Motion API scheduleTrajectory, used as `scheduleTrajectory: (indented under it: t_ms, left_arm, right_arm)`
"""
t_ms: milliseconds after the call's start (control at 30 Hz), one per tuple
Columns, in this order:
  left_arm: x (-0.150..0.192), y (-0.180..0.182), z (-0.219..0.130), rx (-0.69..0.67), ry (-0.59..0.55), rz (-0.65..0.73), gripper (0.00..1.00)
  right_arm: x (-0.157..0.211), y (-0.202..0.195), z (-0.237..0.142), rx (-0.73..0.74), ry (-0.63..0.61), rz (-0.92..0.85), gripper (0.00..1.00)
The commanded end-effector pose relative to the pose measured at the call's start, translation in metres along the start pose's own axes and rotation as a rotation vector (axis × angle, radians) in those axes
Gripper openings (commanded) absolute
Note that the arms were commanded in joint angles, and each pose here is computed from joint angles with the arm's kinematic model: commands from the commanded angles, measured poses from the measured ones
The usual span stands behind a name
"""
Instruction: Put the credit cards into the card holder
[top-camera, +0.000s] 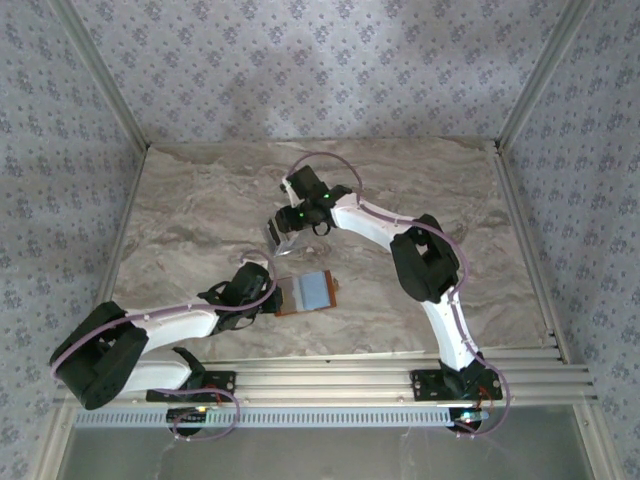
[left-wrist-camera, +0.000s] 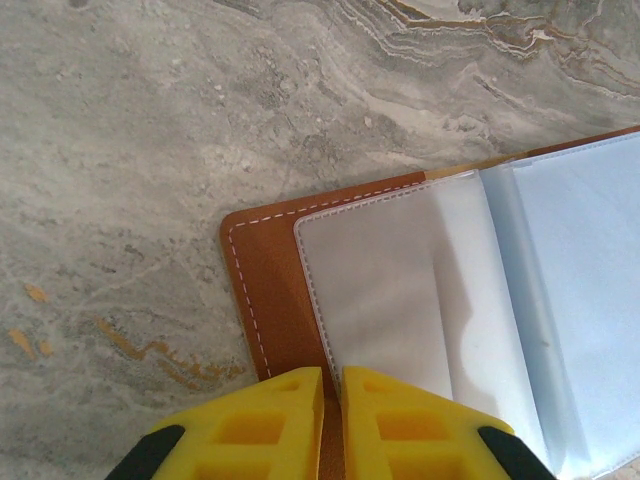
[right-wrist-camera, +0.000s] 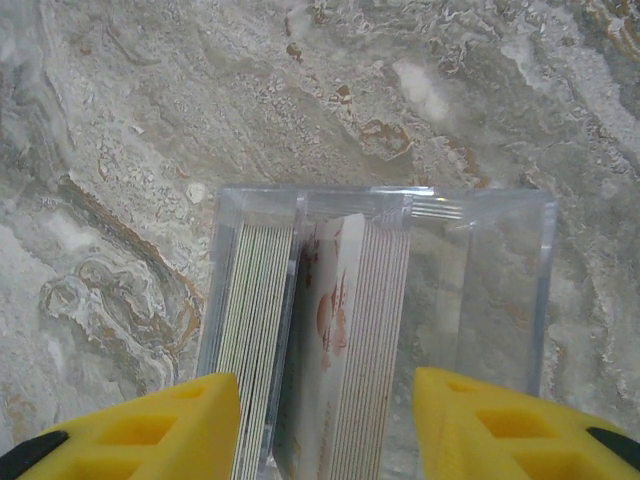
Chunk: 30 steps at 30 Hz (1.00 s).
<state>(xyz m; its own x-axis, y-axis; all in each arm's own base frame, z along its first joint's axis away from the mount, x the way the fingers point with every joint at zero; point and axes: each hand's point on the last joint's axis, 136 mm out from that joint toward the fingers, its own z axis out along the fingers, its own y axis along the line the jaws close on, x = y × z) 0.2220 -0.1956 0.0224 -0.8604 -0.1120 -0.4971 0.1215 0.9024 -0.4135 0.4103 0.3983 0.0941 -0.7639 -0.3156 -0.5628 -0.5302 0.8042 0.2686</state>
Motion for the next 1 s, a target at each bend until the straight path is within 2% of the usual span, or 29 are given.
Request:
scheduleTrajectory:
  t_ms: [0, 467, 967]
  left_arm:
    - [0.011, 0.010, 0.000, -0.038, 0.030, 0.022, 0.14]
    - [0.011, 0.010, -0.002, -0.030, 0.023, 0.020, 0.15]
    - [0.012, 0.009, -0.001, -0.024, 0.025, 0.019, 0.15]
  right_arm:
    - [0.015, 0.001, 0.009, 0.033, 0.065, -0.033, 0.51]
    - [0.015, 0.022, 0.002, -0.085, 0.070, -0.033, 0.50]
    - [0.011, 0.025, 0.004, -0.152, 0.066, -0.028, 0.50]
